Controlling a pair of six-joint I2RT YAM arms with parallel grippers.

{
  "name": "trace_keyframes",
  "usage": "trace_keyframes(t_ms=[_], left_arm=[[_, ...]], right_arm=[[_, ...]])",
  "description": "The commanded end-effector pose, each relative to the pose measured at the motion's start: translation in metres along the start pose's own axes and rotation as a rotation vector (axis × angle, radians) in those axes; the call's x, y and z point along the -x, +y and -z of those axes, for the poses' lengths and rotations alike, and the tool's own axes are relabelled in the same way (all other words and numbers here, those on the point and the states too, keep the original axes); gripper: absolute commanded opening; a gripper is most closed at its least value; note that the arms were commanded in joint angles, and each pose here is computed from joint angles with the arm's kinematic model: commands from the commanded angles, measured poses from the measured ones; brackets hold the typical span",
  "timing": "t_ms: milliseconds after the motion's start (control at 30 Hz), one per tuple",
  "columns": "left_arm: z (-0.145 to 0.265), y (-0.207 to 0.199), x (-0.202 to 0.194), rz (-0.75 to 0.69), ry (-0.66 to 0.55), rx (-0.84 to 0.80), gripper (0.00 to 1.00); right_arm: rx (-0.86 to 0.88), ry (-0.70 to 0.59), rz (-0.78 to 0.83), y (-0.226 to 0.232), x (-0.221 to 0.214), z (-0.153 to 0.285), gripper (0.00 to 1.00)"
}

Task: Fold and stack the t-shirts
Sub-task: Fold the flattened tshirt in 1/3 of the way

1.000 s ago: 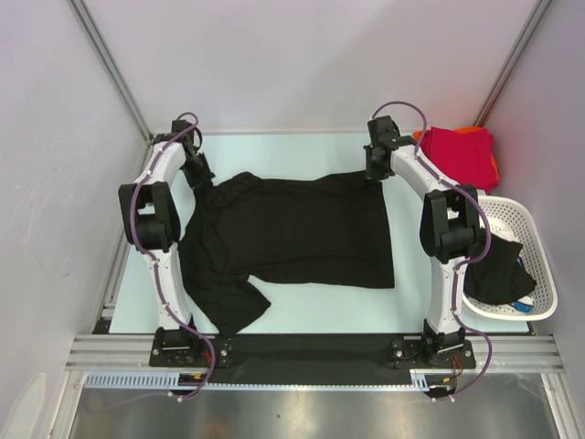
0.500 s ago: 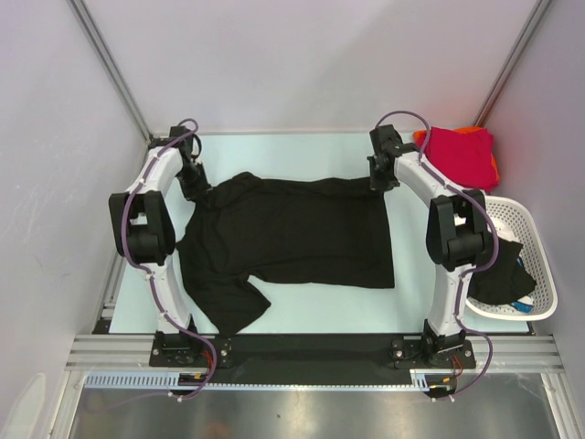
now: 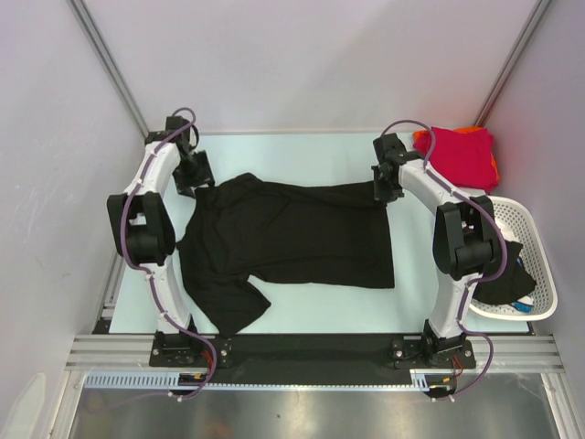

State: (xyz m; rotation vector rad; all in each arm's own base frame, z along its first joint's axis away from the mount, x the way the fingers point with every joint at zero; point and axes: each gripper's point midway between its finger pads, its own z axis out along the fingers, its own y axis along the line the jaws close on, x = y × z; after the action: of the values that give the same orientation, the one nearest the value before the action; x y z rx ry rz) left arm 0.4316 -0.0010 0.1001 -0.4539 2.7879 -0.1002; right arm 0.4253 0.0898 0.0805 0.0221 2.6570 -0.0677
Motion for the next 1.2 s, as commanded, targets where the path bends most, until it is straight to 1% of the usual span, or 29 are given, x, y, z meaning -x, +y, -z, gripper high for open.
trace_keyframes(t_ms=[0, 33, 100, 167, 300, 433, 467, 500, 533, 567, 600, 633, 667, 700, 867, 1033, 1067, 1133, 1167], left_arm=[[0.010, -0.013, 0.037, 0.003, -0.099, -0.041, 0.64], [0.009, -0.017, 0.042, -0.001, -0.107, -0.054, 0.64], [-0.005, -0.020, 0.042, 0.003, -0.077, -0.070, 0.63], [-0.009, -0.024, 0.046, 0.001, -0.079, -0.078, 0.63], [-0.029, -0.028, 0.048, 0.010, -0.049, -0.088, 0.62], [-0.037, -0.031, 0.049, 0.027, -0.038, -0.098, 0.59], [-0.038, -0.032, 0.050, 0.027, -0.039, -0.101, 0.56], [-0.041, -0.032, 0.050, 0.031, -0.033, -0.104, 0.51], [-0.040, -0.035, 0.053, 0.030, -0.039, -0.114, 0.41], [-0.040, -0.035, 0.054, 0.033, -0.043, -0.113, 0.25], [-0.040, -0.037, 0.057, 0.039, -0.047, -0.117, 0.18], [-0.038, -0.038, 0.060, 0.039, -0.059, -0.121, 0.14], [-0.038, -0.039, 0.061, 0.041, -0.058, -0.122, 0.03], [-0.035, -0.040, 0.065, 0.044, -0.072, -0.130, 0.00], [-0.018, -0.038, 0.071, 0.034, -0.111, -0.121, 0.00], [-0.005, -0.035, 0.054, 0.004, -0.092, -0.126, 0.00], [0.005, -0.035, 0.052, -0.011, -0.103, -0.126, 0.00], [0.006, -0.028, 0.038, -0.019, -0.072, -0.103, 0.00], [0.014, -0.026, 0.035, -0.027, -0.079, -0.095, 0.00]], right_arm=[[0.009, -0.065, -0.005, 0.006, 0.024, 0.008, 0.00], [0.010, -0.067, -0.005, 0.006, 0.026, 0.007, 0.00], [0.014, -0.065, -0.003, 0.009, 0.028, 0.006, 0.00], [0.014, -0.073, 0.003, 0.010, 0.033, 0.007, 0.00], [0.014, -0.078, 0.005, 0.009, 0.038, 0.006, 0.00], [0.014, -0.071, 0.010, 0.010, 0.037, 0.005, 0.00], [0.015, -0.072, 0.012, 0.010, 0.038, 0.004, 0.00], [0.015, -0.072, 0.013, 0.010, 0.038, 0.004, 0.00], [0.016, -0.066, 0.015, 0.011, 0.036, 0.003, 0.00], [0.019, -0.067, 0.017, 0.011, 0.037, 0.002, 0.00], [0.021, -0.065, 0.017, 0.011, 0.037, 0.002, 0.00], [0.021, -0.065, 0.019, 0.011, 0.037, 0.002, 0.00], [0.024, -0.064, 0.019, 0.012, 0.037, 0.002, 0.00], [0.026, -0.061, 0.022, 0.013, 0.036, 0.001, 0.00], [0.027, -0.065, 0.024, 0.013, 0.038, 0.003, 0.00], [0.038, -0.075, 0.030, 0.012, 0.038, 0.013, 0.00], [0.037, -0.068, 0.030, 0.012, 0.034, 0.014, 0.00], [0.041, -0.083, 0.019, 0.010, 0.035, 0.023, 0.00], [0.046, -0.090, 0.017, 0.009, 0.034, 0.027, 0.00]])
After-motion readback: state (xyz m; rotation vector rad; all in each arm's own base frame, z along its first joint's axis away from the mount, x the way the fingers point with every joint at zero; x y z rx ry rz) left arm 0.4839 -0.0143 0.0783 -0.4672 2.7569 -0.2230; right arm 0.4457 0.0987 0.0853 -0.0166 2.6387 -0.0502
